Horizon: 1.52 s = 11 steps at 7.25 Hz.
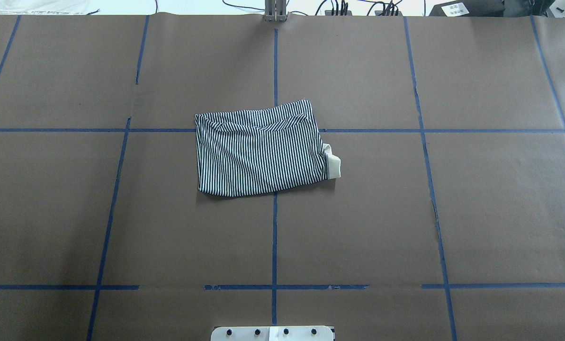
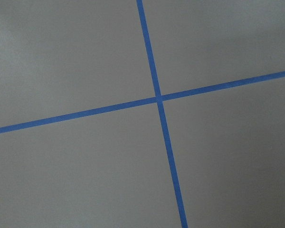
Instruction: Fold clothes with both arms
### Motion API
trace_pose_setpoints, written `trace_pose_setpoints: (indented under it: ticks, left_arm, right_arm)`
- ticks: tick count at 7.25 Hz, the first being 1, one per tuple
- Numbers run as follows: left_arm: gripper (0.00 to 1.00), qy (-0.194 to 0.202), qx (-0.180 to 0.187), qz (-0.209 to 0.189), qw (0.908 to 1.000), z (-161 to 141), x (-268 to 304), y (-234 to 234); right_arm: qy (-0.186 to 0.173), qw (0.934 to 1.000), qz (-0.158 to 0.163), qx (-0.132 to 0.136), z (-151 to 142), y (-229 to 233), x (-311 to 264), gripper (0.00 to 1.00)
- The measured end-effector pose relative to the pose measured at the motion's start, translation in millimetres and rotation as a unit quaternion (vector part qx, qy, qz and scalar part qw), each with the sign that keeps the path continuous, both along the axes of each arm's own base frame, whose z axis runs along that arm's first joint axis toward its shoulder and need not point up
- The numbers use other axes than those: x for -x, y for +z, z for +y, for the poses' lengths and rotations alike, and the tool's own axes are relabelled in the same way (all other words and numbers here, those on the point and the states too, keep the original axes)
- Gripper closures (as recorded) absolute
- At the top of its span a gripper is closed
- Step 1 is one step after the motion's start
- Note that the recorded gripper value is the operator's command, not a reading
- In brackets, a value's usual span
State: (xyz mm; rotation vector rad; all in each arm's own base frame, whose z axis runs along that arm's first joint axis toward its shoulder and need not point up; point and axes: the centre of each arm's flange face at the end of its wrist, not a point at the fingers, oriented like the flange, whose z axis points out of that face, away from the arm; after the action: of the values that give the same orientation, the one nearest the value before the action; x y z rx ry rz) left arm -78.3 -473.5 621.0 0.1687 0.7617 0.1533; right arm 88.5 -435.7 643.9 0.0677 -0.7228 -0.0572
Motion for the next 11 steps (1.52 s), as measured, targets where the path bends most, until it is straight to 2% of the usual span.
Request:
trace_pose_setpoints:
  ticks: [11]
  left_arm:
    - [0.00, -0.001, 0.005, -0.002, 1.0000, 1.4, 0.5, 4.0]
  right_arm:
    - [-0.002, 1.0000, -0.001, 0.001, 0.6, 1.3, 1.3, 0.00]
